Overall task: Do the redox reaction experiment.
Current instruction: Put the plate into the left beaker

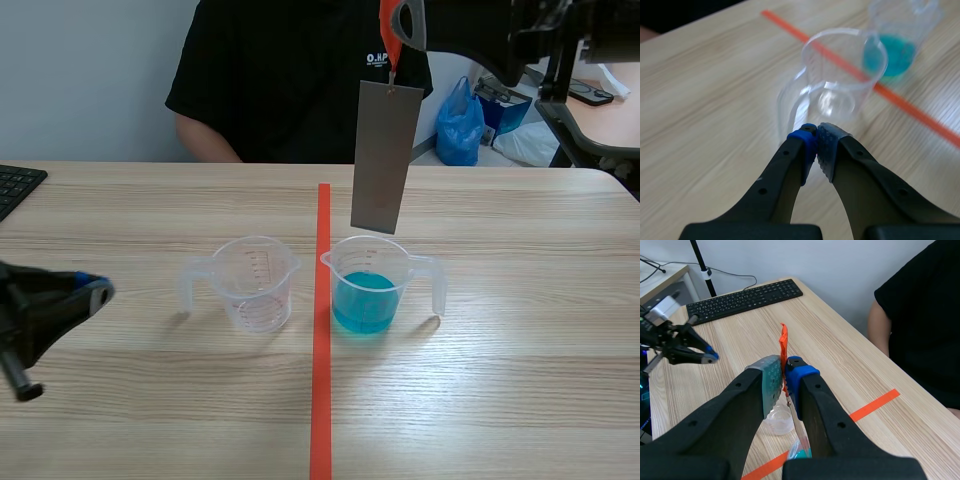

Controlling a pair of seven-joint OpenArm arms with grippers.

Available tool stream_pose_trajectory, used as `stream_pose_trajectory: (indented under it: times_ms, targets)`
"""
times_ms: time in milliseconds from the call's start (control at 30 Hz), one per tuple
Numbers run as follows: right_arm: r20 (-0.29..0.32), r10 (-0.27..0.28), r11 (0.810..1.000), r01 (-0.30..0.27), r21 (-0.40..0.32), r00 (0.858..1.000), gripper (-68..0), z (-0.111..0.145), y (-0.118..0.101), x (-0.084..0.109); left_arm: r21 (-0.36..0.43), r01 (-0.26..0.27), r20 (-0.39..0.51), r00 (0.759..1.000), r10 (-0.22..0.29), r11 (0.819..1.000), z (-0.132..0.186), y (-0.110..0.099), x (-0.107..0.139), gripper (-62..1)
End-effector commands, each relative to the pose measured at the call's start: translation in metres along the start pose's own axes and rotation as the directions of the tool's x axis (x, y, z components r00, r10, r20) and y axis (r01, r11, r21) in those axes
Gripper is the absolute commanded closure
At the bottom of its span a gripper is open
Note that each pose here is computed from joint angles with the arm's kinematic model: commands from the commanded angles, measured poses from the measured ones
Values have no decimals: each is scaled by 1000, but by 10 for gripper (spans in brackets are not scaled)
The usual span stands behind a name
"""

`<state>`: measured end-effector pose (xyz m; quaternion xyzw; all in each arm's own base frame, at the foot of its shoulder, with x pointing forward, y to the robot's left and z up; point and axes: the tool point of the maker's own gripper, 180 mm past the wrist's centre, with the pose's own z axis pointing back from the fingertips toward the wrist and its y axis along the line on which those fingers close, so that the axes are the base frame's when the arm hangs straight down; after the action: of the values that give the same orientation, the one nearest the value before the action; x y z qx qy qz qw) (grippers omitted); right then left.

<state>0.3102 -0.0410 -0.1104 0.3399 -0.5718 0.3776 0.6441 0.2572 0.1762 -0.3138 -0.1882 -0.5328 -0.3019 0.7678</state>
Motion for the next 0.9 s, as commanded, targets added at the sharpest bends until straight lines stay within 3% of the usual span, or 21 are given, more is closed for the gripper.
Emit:
stream_pose_trajectory:
  times_ms: [0, 200, 433, 600, 767, 867]
  targets:
    - [43, 28, 1000, -28, -1, 999, -17, 4, -2, 17, 29, -9, -16, 1000, 10, 1000, 16, 2, -11, -27]
    - [43, 28, 1000, -28, -1, 999, -17, 3, -1, 17, 136, 29, -116, 993, -13, 990, 88, 5, -49, -27]
    - [55, 25, 1000, -25, 3, 998, -17, 2, 0, 19, 206, 166, -262, 959, -109, 964, 148, -17, -88, -27]
    - [63, 16, 1000, -17, 17, 998, -17, -3, 4, 18, 196, 201, -298, 945, -137, 960, 176, -53, -102, -27]
    - [57, 27, 999, -29, 33, 998, -17, -12, 9, 16, 133, 185, -314, 940, -136, 974, 194, -92, -110, -27]
    - [59, 40, 998, -42, 44, 997, -17, -19, 13, 18, 117, 177, -324, 937, -131, 977, 201, -104, -112, -27]
